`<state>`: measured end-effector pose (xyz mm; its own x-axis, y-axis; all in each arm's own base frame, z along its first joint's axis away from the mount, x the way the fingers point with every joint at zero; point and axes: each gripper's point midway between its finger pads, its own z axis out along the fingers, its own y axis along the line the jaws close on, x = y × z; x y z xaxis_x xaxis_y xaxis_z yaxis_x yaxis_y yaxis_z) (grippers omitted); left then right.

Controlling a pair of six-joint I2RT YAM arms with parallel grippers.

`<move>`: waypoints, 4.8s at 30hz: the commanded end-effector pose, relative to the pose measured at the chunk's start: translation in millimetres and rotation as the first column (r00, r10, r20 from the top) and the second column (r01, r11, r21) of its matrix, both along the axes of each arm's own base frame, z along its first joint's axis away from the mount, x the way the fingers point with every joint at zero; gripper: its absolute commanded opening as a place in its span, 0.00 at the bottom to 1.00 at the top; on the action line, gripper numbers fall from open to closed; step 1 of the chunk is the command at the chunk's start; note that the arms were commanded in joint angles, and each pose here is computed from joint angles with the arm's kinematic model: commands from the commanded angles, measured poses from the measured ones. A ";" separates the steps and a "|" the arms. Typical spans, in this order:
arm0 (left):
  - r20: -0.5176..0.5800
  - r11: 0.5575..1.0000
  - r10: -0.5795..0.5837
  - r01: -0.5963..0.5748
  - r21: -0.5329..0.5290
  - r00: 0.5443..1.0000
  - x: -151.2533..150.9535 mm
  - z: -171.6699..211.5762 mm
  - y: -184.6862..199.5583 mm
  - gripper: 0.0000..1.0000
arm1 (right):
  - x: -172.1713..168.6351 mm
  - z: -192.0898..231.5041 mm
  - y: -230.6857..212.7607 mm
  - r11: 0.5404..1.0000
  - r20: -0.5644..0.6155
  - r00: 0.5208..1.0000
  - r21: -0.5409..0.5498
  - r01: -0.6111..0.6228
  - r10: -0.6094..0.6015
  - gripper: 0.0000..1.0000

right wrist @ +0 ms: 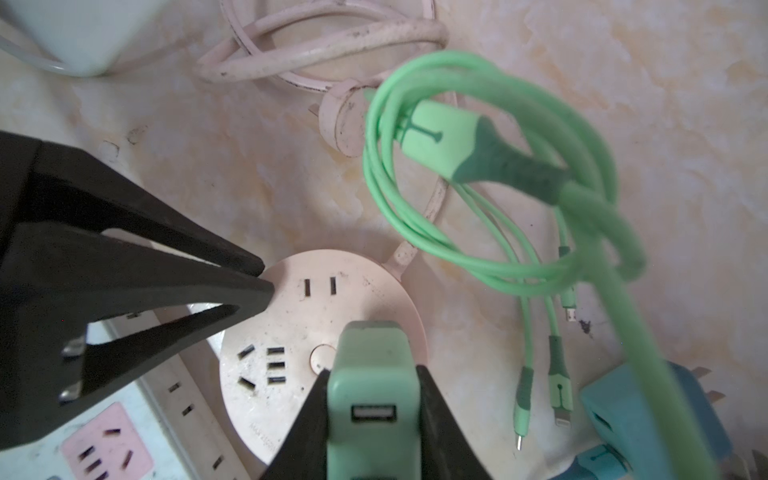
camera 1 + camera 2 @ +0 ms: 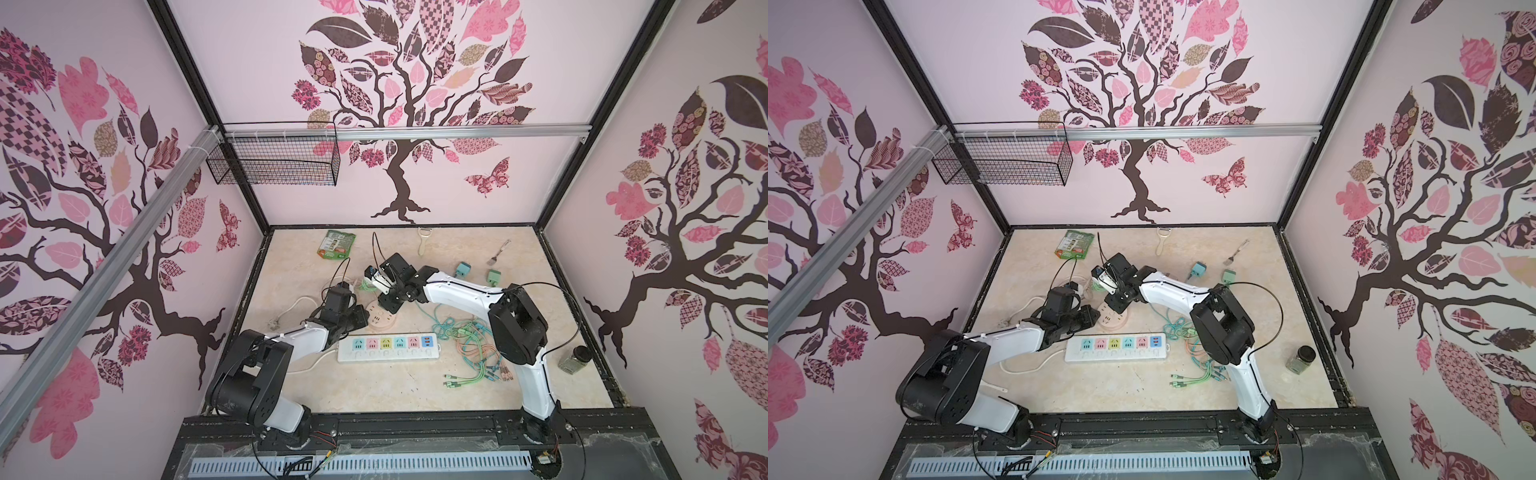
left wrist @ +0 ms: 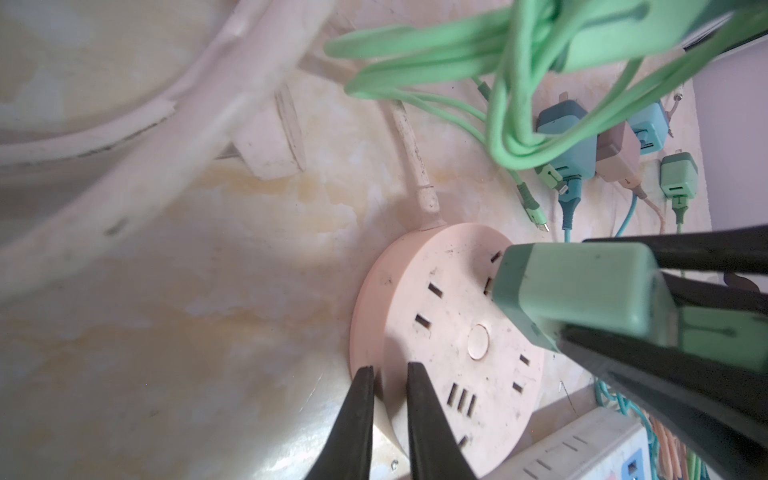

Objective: Insert the plug
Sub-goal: 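Align the charger prongs over the round socket slots with the right gripper, then push the charger prongs down into the round pink socket with the right gripper, then open the right gripper and lift it away from the plugged charger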

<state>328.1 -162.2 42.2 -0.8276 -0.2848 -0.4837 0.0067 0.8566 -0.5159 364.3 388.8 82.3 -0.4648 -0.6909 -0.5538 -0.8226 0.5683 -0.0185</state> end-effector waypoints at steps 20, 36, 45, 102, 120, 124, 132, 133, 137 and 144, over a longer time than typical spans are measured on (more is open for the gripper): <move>-0.040 1.000 0.024 -0.024 0.017 0.999 -11.0 -8.8 10.0 0.18 | -13.9 -83.7 -44.0 0.958 -0.087 0.995 -0.285 0.022 -0.049 0.28; -0.032 0.999 0.035 -0.035 0.011 0.999 -14.3 -7.6 14.4 0.18 | -24.4 -94.4 -47.3 0.964 -0.120 0.991 -0.266 0.031 -0.065 0.29; -0.001 0.999 0.038 -0.038 -0.005 0.999 -16.6 6.0 15.4 0.17 | -23.1 -86.7 -45.2 0.969 -0.107 0.992 -0.243 0.041 -0.069 0.31; 0.118 0.999 0.050 -0.050 -0.009 0.992 -53.3 61.7 36.3 0.51 | -66.1 44.4 -99.4 0.947 -0.071 0.973 0.224 0.231 -0.221 0.73; 0.208 0.999 0.014 -0.004 -0.049 0.978 -77.4 128.0 38.0 0.63 | -20.5 28.6 -166.9 0.908 0.068 0.907 0.100 0.408 -0.415 0.76; 0.218 0.998 0.004 0.009 -0.059 0.976 -84.4 138.4 38.1 0.64 | -15.3 23.2 -163.9 0.916 0.068 0.915 0.075 0.394 -0.398 0.75; 0.233 0.998 0.007 0.009 -0.066 0.973 -95.2 145.1 42.0 0.65 | -0.7 9.7 -146.1 0.920 0.018 0.922 0.066 0.385 -0.387 0.74; 0.232 0.998 0.007 0.009 -0.066 0.973 -96.1 145.2 42.3 0.65 | 2.6 8.5 -145.0 0.916 0.016 0.918 0.067 0.395 -0.396 0.74; 0.239 0.998 0.007 0.010 -0.069 0.971 -97.4 146.5 42.5 0.65 | 17.2 8.0 -133.4 0.896 -0.008 0.902 0.108 0.430 -0.432 0.75; 0.246 0.997 0.009 0.010 -0.079 0.969 -100.7 146.0 43.0 0.65 | 41.6 -2.4 -118.0 0.850 -0.052 0.862 0.149 0.506 -0.504 0.77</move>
